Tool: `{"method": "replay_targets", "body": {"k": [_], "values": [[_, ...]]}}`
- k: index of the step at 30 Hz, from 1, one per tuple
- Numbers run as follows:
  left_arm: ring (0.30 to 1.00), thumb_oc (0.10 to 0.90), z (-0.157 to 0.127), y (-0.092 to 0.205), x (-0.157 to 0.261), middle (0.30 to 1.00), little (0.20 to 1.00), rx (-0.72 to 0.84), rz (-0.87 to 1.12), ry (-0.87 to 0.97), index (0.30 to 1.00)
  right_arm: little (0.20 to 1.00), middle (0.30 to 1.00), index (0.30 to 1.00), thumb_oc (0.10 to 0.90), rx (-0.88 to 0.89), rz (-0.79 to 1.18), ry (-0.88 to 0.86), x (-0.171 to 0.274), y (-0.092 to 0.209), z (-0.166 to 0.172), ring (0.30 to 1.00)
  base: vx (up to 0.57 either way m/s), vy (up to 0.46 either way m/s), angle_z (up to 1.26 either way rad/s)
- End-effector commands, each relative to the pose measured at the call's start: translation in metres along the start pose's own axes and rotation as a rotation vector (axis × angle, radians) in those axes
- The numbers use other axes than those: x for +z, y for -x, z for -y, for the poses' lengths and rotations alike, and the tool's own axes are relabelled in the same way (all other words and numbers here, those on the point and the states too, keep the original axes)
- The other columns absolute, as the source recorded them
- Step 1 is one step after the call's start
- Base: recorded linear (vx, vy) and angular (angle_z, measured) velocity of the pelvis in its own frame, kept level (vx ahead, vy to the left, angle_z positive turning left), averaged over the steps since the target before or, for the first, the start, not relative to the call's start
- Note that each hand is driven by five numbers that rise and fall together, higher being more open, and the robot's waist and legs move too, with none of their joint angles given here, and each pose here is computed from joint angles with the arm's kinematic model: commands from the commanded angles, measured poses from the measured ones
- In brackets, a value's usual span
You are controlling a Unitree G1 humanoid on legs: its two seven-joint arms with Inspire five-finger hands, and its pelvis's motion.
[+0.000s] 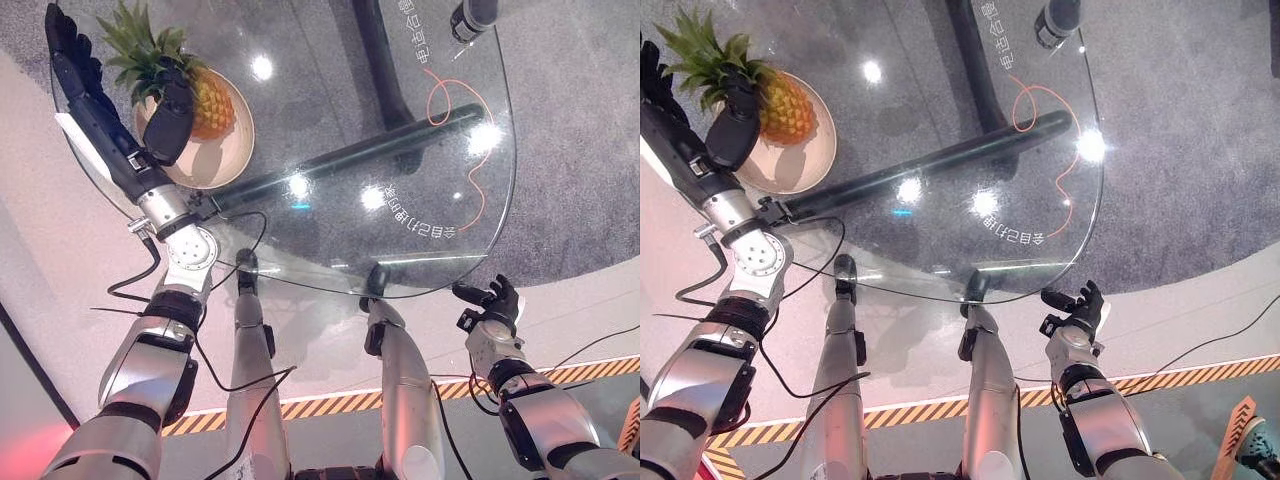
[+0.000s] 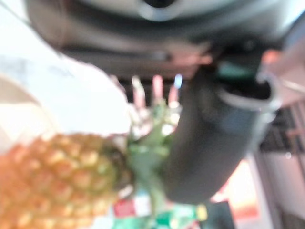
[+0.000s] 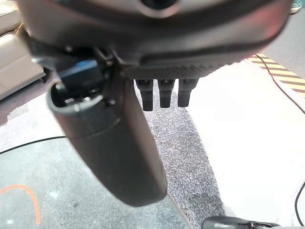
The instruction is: Pick up the fruit to the plate
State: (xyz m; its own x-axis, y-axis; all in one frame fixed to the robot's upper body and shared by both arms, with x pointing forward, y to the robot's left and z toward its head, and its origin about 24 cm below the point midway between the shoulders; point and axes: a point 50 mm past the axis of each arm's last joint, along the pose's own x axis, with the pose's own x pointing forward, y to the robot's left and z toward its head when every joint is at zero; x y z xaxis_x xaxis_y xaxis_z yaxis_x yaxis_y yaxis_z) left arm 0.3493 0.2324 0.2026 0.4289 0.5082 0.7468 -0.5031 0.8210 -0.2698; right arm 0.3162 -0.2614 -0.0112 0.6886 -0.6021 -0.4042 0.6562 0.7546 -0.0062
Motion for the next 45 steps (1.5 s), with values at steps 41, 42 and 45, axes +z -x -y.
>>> {"method": "replay_targets", "body": {"k": [41, 42, 45], "values": [[0.9, 0.8, -0.036, 0.024, -0.027, 0.9, 0.9, 0.006, -0.156, -0.087, 0.9, 0.9, 0.9, 0.9, 0.8, -0.125, 0.011, -0.074, 0.002, -0.008, 0.036, 0.9, 0.0, 0.0, 0.0], [0.9, 0.8, -0.035, 0.025, -0.026, 0.9, 0.9, -0.004, -0.151, -0.086, 0.9, 0.9, 0.9, 0.9, 0.8, -0.126, 0.011, -0.072, 0.001, -0.008, 0.037, 0.9, 0.0, 0.0, 0.0], [0.9, 0.8, -0.03, 0.022, -0.022, 0.9, 0.9, -0.024, -0.125, -0.06, 0.9, 0.9, 0.9, 0.9, 0.8, -0.123, 0.021, -0.073, 0.006, -0.009, 0.036, 0.9, 0.0, 0.0, 0.0]]}}
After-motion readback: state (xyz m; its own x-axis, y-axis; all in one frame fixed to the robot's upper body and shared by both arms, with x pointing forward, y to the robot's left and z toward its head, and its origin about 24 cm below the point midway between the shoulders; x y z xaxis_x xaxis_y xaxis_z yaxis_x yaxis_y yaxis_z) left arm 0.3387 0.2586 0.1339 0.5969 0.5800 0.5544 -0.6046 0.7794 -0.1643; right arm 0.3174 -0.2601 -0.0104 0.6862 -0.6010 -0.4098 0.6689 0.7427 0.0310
